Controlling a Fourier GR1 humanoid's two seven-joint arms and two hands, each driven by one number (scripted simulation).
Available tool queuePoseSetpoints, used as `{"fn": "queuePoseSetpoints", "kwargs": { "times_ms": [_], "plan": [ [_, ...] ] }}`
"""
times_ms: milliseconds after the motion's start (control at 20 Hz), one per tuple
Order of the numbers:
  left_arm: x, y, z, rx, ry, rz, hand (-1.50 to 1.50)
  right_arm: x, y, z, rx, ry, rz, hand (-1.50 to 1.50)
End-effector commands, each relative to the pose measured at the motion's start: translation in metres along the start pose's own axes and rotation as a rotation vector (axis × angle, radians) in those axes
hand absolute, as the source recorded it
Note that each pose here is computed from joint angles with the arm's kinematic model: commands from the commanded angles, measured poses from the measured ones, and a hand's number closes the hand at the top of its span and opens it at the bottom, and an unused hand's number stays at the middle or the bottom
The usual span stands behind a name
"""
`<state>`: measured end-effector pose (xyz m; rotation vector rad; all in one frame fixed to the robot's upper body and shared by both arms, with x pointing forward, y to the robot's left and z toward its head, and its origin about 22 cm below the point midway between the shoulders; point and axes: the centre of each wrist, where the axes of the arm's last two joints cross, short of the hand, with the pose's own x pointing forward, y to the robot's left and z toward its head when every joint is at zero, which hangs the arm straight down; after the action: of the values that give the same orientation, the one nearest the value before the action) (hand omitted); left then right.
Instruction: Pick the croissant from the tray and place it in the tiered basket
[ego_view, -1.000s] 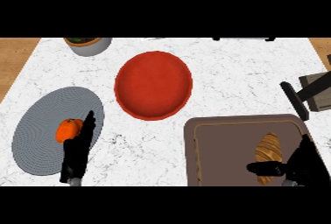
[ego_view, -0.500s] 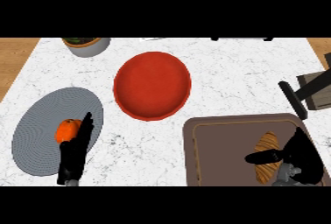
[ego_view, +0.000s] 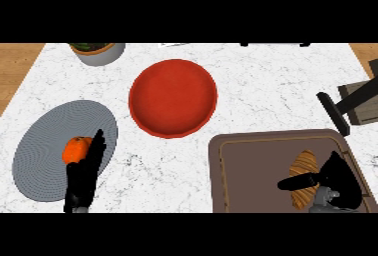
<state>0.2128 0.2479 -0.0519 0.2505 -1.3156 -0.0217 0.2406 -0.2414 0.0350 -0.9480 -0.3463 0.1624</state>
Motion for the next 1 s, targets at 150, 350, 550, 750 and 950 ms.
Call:
{"fn": "queuePoseSetpoints", "kwargs": {
  "times_ms": [150, 350, 550, 750, 950],
  "plan": [
    [-0.006, 0.004, -0.001, -0.005, 0.018, -0.014, 0.0, -0.003, 0.018, -0.003, 0.04, 0.2, 0.018, -1.5],
    [-0.005, 0.004, -0.003, 0.002, 0.004, 0.002, 0.0, 0.015, 0.007, -0.009, 0.022, 0.18, 0.008, 1.5],
    [-0.009, -0.02, 0.013, -0.009, 0.005, 0.003, 0.0, 0.004, 0.021, -0.005, 0.003, 0.115, 0.016, 1.5],
    [-0.003, -0.013, -0.001, 0.006, 0.003, -0.012, 0.0, 0.012, 0.027, -0.01, -0.063, 0.057, 0.129, 1.5],
    [-0.003, 0.005, 0.004, 0.036, 0.016, -0.009, 0.0, -0.014, -0.049, -0.009, -0.109, 0.007, 0.154, 1.5]
  ]
}}
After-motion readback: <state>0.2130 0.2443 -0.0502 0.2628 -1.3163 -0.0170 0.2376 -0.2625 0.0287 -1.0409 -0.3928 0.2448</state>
